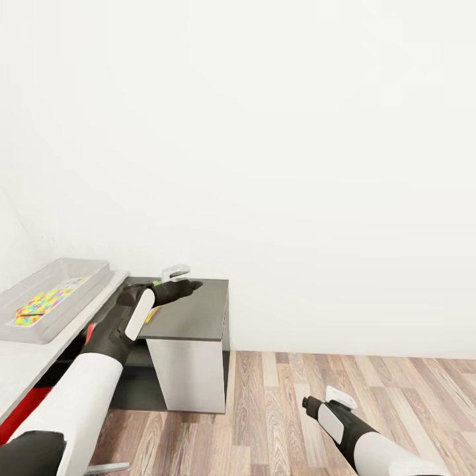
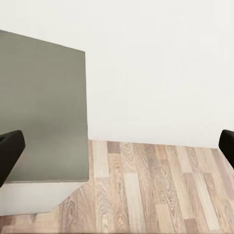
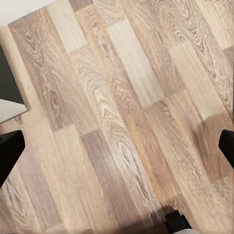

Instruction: Put all the toys in the child's room - the three board games (two on the bed and one on the table), the two jigsaw puzzles on the table, and the tennis ball on the table - inside the toy box on the table in the child's room.

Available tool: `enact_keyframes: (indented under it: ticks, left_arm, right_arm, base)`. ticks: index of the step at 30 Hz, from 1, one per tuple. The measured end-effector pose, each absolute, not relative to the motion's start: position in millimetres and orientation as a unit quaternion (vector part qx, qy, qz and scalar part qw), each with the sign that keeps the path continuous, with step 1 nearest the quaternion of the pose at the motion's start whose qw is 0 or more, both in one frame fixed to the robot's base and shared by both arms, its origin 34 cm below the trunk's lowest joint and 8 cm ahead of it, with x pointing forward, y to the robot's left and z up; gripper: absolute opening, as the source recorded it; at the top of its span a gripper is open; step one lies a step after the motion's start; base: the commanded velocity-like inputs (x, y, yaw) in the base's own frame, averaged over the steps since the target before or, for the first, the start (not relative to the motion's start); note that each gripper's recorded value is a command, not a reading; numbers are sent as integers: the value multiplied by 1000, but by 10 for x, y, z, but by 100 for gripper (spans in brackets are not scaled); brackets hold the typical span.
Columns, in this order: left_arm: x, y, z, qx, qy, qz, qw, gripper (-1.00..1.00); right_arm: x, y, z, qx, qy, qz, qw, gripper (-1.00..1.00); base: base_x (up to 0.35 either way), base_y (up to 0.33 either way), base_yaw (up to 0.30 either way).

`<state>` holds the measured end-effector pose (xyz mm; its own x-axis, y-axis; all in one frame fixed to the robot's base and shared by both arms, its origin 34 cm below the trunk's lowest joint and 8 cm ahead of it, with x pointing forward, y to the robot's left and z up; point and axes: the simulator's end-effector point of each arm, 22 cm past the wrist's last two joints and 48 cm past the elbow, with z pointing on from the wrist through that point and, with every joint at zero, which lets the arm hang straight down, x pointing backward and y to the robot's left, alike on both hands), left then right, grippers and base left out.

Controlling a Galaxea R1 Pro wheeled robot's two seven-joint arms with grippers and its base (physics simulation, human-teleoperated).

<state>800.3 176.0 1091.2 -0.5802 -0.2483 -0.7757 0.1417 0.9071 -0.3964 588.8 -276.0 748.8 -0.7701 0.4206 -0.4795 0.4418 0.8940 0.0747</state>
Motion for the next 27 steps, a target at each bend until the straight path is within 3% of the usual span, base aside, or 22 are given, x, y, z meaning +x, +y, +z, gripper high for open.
enact_keyframes:
  ticks: [27]
  left_arm:
    - [8109,1787,10747,-23,859,-166,484,100]
  right_arm:
    - [5840,-2735,7400,185,951,-40,246,100]
  base:
    - [3,-1,0]
